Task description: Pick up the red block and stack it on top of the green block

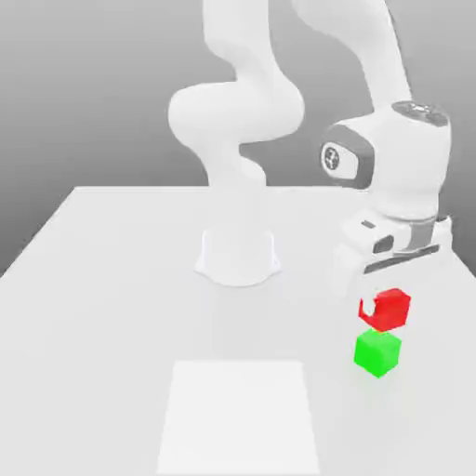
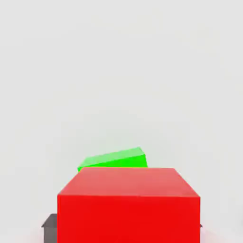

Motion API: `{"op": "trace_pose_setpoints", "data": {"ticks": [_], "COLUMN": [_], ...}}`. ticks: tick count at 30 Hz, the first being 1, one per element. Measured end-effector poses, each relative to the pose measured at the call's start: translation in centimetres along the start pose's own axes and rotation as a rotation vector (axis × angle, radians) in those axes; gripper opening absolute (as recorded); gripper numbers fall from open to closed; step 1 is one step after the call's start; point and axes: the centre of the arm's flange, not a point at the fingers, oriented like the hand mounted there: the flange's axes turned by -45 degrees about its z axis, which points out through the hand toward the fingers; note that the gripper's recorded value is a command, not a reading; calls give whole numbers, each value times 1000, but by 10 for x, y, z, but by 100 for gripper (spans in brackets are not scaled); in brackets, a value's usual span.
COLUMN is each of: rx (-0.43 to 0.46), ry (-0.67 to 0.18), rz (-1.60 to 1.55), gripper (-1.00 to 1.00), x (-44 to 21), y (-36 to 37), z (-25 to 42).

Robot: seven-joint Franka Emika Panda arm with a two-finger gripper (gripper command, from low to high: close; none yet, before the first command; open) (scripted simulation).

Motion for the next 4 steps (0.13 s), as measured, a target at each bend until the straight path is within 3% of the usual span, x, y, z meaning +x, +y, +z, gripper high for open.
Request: {"op": "trace_pose_setpoints", "data": {"ticks": [1,4], "rx": [1,1], "ry": [0,0], "rz": [-1,-1], "gripper": [100,100], "x": [-1,-1], "y": [0,0], "z": [8,8]}}
